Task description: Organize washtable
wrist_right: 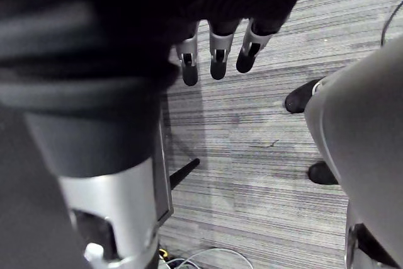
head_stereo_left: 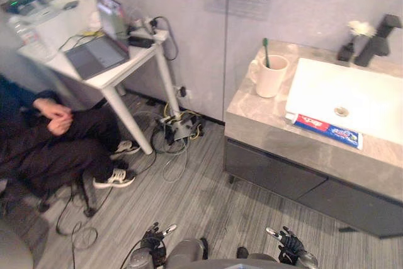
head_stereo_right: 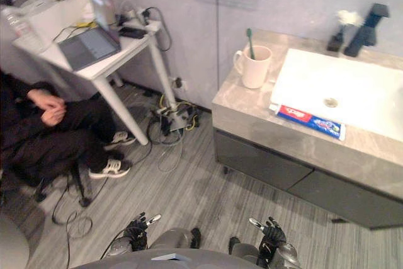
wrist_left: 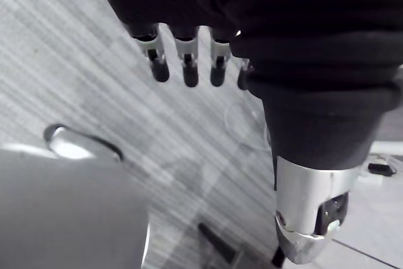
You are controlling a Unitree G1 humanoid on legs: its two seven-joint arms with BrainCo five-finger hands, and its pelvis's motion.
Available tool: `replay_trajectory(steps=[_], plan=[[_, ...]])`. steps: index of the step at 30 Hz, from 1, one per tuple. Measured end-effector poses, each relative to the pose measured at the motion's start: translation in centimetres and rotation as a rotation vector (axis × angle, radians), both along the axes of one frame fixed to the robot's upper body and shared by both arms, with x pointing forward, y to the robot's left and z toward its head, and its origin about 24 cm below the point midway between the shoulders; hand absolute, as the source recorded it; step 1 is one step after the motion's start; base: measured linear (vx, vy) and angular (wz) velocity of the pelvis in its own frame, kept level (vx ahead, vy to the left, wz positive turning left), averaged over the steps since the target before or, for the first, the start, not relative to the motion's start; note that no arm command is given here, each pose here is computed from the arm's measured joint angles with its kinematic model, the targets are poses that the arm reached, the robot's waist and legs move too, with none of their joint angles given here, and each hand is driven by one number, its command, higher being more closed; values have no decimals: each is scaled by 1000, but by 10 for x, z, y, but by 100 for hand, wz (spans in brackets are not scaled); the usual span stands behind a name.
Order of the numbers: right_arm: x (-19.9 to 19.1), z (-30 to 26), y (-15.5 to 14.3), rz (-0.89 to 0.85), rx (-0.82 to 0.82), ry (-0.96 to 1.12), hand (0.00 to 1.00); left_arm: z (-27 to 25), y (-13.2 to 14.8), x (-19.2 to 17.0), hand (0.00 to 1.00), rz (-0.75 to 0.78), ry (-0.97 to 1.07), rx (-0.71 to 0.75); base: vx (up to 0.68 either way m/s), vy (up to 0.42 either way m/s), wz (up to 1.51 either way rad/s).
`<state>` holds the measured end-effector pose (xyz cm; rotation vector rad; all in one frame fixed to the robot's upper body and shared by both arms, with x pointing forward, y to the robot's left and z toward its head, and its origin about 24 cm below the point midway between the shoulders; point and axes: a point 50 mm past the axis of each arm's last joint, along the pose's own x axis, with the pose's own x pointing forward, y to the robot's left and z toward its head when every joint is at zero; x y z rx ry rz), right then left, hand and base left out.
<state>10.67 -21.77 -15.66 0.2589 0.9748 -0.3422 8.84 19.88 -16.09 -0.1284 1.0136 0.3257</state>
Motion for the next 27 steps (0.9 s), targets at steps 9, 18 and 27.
replay_trajectory(steps=[9,18,27], plan=[[-12,-5,8,129,-10,61,0,-6,9,-30,0,-81,120,34,220,130,-70],[-14,-5,0,4,5,58,0,7,9,25,0,-116,-32,49,143,-27,-7],[-35,-8,-5,-44,4,113,0,-4,8,-11,0,15,70,-6,174,-180,25]])
